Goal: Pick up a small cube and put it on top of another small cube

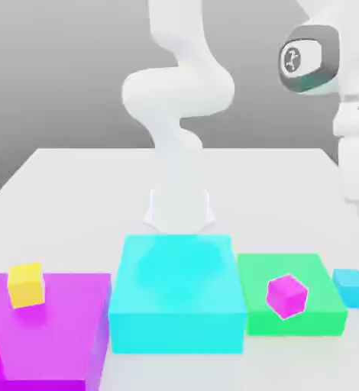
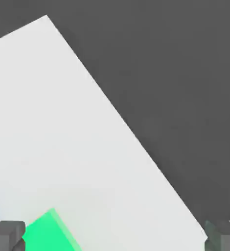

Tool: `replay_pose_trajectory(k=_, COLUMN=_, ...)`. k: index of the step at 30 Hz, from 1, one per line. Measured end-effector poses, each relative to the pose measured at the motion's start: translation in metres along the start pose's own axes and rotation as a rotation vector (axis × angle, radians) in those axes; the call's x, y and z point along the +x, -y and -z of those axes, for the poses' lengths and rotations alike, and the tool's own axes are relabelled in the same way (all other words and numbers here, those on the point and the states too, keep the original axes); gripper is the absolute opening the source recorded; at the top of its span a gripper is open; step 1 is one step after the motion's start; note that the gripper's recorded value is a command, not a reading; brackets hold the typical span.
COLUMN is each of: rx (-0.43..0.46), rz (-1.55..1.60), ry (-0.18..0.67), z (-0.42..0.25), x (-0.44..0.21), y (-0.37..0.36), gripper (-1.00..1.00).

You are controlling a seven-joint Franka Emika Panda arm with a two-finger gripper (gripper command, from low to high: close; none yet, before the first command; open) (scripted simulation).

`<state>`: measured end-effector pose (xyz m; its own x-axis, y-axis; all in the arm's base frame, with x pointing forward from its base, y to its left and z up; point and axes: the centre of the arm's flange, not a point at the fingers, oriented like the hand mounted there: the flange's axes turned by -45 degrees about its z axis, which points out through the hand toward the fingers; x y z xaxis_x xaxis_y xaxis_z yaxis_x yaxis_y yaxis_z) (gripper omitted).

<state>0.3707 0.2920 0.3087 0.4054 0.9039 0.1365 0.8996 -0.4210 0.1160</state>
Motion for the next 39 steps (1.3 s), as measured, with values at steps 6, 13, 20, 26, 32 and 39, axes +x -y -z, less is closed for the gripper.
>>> replay_pose_trajectory(k=6, rx=0.125, rz=0.289, ry=0.108, z=-0.097, x=-0.012, y=0.093, gripper=0.0)
replay_pose_trajectory(k=13, rx=0.137, rz=0.312, ry=0.117, z=-0.162, x=-0.023, y=0.108, gripper=-1.0)
replay_pose_trajectory(k=20, rx=0.138, rz=0.312, ry=0.118, z=-0.153, x=-0.021, y=0.107, gripper=-1.0)
replay_pose_trajectory(k=26, rx=0.124, rz=0.244, ry=0.129, z=-0.09, x=-0.02, y=0.079, gripper=-1.0)
replay_pose_trajectory(k=32, rx=0.093, rz=-0.129, ry=0.156, z=-0.025, x=-0.072, y=-0.025, gripper=-1.0)
replay_pose_trajectory(k=39, rx=0.097, rz=-0.281, ry=0.153, z=-0.051, x=-0.106, y=-0.048, gripper=1.0)
